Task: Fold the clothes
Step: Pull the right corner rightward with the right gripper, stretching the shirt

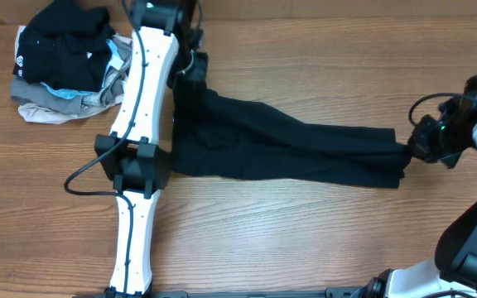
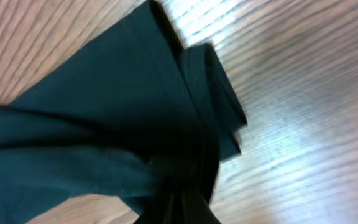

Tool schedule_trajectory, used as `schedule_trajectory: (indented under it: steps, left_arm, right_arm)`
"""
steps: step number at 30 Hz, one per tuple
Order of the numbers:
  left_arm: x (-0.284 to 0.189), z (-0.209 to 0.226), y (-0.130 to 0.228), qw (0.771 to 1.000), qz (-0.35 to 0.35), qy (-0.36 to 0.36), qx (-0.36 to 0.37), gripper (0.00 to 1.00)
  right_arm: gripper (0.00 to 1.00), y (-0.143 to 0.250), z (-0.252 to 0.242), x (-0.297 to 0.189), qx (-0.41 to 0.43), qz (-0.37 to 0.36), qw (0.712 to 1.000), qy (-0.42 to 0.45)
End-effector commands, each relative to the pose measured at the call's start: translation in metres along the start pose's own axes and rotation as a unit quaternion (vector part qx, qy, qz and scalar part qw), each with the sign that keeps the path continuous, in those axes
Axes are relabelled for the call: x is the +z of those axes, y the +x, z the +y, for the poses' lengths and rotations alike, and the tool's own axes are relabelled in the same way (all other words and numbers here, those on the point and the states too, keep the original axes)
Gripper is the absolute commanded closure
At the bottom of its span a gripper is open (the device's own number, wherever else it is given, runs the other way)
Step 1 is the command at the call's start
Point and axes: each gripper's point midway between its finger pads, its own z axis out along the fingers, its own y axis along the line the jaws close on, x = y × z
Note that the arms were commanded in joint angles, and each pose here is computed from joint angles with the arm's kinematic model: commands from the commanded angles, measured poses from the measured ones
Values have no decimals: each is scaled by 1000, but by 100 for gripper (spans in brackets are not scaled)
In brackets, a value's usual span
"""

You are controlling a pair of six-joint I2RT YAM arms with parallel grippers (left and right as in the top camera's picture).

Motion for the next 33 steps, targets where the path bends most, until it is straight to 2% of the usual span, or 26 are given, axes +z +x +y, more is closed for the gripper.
schedule_trajectory:
  steps: [1,9,17,27,33]
  left_arm:
    - [0,1,9,999,13,-29,1,96]
    - [6,6,13,998,24,-50,18,96]
    - [3,6,17,998,28,-49,27,96]
    - [-15,9,72,995,83,-51,16,96]
    - [21,-15,86,992,116,-14,38,96]
  right_arm:
    - [96,-6,3,5,-6,-16,1000,-15]
    - [94,-32,8,3,-17,-67,997,-25]
    - [93,-29,3,20,-10,-41,999,-20]
    - [95,-27,2,24,-10,-32,999,-18]
    - [94,-31,3,24,-12,-41,999,-20]
